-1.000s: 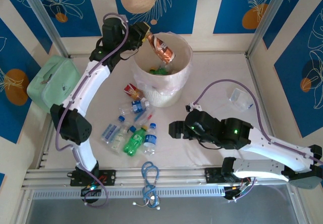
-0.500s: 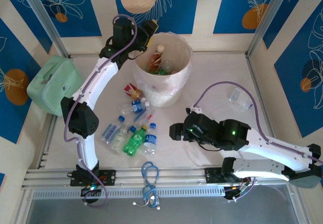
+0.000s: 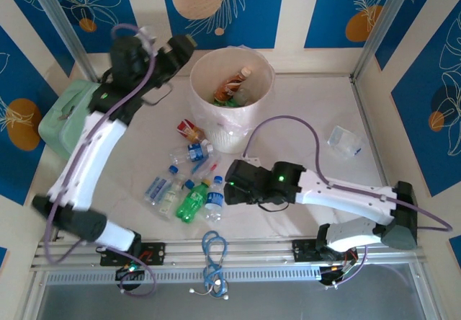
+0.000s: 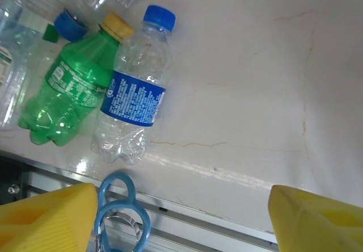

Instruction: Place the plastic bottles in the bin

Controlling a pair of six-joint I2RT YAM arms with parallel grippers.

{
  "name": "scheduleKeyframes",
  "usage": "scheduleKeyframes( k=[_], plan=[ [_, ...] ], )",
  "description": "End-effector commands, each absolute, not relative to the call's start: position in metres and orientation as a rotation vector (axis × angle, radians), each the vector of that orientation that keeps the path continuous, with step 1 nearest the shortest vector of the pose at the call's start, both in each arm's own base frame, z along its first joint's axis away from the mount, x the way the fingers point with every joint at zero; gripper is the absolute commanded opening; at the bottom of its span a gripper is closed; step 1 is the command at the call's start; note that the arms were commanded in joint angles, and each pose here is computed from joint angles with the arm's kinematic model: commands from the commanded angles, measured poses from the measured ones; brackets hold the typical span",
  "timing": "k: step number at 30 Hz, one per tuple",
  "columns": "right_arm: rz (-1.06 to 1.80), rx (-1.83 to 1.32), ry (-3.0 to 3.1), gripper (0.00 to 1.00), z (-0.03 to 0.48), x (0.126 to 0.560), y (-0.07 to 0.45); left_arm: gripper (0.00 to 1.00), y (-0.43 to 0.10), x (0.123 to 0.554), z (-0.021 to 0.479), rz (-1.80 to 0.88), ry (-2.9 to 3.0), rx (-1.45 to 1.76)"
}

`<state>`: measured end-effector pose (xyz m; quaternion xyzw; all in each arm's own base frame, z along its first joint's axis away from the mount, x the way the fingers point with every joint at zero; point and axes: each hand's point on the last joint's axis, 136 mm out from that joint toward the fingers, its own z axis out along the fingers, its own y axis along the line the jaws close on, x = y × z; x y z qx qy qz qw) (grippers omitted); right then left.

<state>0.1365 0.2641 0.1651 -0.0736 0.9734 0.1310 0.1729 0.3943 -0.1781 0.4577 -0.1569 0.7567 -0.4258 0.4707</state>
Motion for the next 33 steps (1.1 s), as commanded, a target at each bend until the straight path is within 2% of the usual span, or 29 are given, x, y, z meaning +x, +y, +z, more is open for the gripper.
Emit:
scheduleKeyframes(
  k=[1,5,15,33],
  plan=[
    [0.389,-0.259,2.811,0.84,0.164,0.130,0.281,0.87,-0.138,0.379,0.384,-0.923,2.008,-0.473],
    [0.330,-0.291,2.880,0.87,0.148,0.131,0.298,0.88,-0.120,0.342,0.339,-0.894,2.085,-0.489],
    [0.159,-0.381,3.061,0.85,0.108,0.122,0.326,0.88,-0.100,0.286,0.263,-0.764,2.271,-0.483],
    [0.024,-0.449,3.231,0.86,0.061,0.126,0.345,0.88,-0.098,0.270,0.234,-0.798,2.323,-0.532]
  ],
)
